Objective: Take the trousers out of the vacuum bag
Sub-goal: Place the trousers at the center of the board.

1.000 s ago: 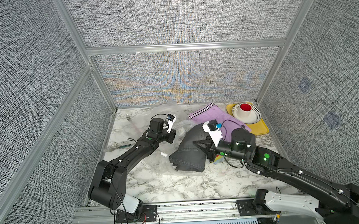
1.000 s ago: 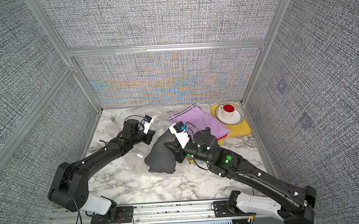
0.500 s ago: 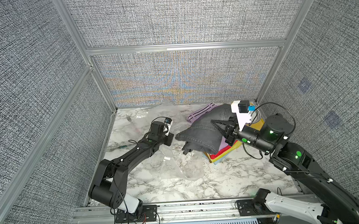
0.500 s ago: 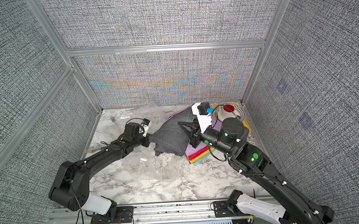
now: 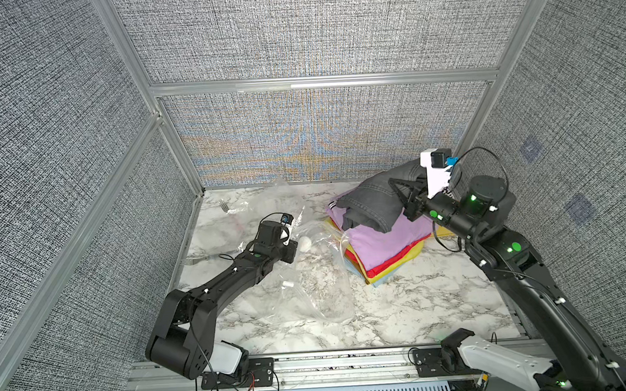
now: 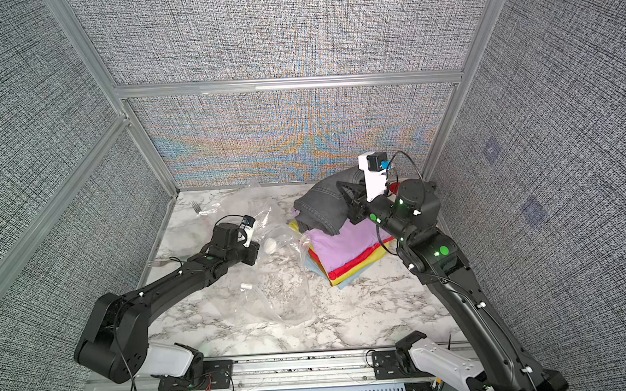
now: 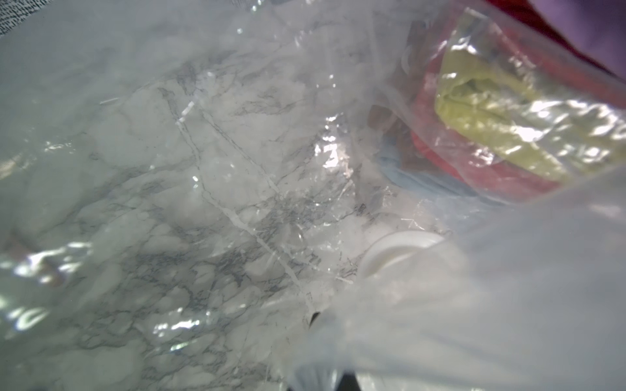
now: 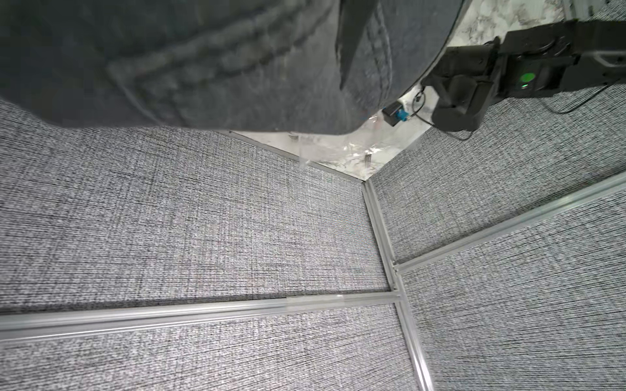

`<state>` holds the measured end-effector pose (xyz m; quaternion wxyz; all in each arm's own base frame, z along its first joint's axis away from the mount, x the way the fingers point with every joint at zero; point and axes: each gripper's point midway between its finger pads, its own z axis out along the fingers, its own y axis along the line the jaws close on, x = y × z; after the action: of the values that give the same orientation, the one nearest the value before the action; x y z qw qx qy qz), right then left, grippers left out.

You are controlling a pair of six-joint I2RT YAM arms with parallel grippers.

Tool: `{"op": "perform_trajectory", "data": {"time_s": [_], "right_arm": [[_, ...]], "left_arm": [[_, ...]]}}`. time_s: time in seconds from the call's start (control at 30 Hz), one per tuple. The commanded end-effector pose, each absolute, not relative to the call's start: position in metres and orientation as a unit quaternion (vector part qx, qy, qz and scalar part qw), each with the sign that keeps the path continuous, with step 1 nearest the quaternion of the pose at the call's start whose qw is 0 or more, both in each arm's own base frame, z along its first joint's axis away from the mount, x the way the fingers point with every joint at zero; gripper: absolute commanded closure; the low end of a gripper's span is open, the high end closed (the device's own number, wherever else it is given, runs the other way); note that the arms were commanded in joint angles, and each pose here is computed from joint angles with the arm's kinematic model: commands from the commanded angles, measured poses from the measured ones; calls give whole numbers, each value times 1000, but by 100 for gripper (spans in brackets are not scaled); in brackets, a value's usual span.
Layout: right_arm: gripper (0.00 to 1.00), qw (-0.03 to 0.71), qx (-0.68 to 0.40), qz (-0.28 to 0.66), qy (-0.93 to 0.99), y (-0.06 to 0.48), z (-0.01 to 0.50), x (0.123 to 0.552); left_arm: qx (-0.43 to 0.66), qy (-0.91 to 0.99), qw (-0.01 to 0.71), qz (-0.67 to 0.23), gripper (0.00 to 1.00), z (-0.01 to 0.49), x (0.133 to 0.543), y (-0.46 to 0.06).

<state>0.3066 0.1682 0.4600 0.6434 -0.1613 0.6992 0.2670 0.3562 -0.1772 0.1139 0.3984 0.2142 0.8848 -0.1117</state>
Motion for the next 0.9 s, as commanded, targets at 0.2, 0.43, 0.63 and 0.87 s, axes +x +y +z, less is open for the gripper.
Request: {"op": "perform_trajectory", "data": {"time_s": [0.2,0.43,0.63,0.87], "right_arm": [[100,656,-180,336,651,166,478,353],[100,641,-204,359,648,177,469,384],[100,632,-203,385,641,178,464,404],[100,619,-218,415,630,178,447,421]], "left_arm": [[150,896,415,-55,100,129,358,-137],[87,888,449,-39,100,140,355,-108],[88,888,451,-36,100,140,353,-104],[87,888,451,-35,100,138,355,-104]]}}
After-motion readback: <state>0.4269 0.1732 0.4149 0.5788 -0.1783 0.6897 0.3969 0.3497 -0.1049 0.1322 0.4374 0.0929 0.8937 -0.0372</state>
